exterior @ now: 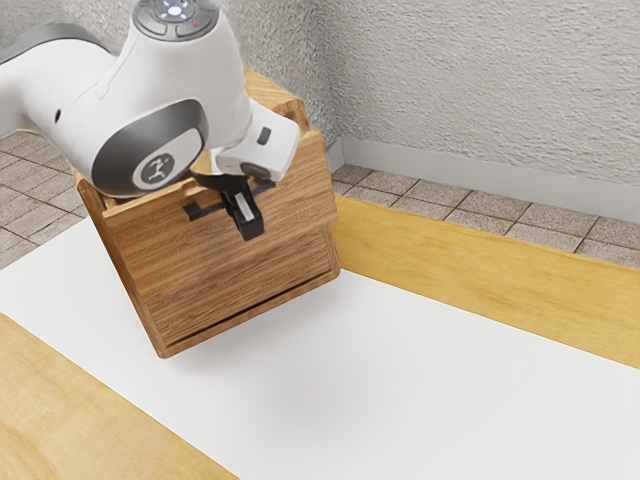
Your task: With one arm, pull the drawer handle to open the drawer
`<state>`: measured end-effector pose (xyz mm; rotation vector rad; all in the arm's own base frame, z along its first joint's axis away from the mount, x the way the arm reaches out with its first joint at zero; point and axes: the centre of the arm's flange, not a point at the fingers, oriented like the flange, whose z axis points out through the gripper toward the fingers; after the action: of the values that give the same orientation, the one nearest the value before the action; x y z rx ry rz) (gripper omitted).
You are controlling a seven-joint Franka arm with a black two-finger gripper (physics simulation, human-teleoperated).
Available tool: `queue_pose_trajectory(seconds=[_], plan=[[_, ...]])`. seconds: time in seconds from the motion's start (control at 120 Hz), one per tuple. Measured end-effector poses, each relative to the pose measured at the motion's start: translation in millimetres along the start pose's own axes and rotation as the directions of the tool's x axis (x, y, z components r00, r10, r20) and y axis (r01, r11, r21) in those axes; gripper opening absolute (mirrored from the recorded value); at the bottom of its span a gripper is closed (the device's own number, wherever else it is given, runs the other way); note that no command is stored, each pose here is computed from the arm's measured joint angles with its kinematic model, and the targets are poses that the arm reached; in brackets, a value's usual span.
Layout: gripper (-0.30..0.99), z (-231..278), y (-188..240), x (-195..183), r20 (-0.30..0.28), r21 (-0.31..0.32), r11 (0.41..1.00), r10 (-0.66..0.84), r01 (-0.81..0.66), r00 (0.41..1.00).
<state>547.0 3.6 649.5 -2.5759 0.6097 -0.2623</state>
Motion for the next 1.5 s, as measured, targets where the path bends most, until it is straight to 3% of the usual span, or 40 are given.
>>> queue_pose_trajectory(seconds=[1.5], plan=[[0.37,-59,82,-17,-0.065,0.023,0.999,0.026,-0.024,0.998]])
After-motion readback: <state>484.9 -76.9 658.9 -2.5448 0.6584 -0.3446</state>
